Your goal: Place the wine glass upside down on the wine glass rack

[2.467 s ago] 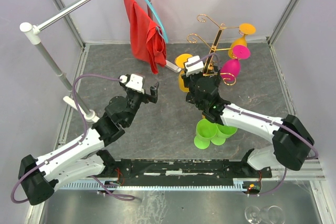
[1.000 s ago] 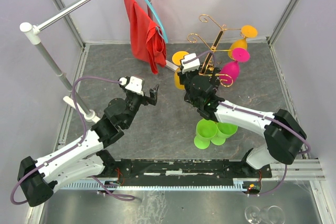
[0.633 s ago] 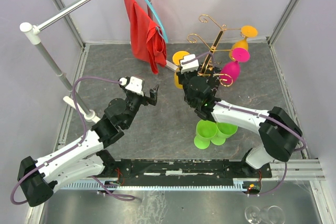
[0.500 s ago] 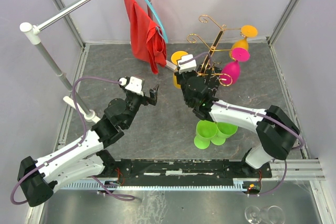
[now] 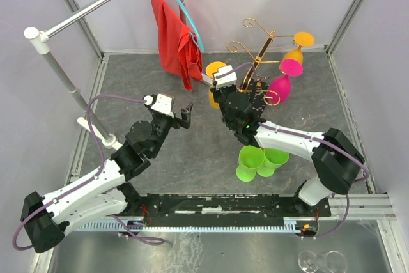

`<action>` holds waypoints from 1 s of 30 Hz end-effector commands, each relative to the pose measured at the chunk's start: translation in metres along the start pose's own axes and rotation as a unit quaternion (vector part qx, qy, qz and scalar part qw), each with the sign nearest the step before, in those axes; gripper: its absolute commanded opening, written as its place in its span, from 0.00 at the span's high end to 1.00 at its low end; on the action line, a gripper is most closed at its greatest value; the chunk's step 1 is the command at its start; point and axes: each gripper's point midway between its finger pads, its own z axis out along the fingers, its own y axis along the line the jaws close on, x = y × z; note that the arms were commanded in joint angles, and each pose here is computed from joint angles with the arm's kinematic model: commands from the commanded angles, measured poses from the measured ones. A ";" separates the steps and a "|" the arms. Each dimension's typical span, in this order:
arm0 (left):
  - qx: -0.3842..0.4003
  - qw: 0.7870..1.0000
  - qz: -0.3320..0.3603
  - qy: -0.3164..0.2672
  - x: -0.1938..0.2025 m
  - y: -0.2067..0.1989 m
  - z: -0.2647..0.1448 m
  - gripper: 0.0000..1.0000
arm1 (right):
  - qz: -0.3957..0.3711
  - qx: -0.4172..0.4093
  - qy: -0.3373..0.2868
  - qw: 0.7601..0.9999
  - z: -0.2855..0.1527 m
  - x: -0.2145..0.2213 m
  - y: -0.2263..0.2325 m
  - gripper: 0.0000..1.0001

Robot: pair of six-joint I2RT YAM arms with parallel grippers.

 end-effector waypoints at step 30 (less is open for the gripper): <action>-0.016 0.999 -0.036 -0.026 -0.012 0.007 -0.004 0.01 | 0.009 -0.137 -0.028 0.990 -0.022 -0.029 0.037 0.79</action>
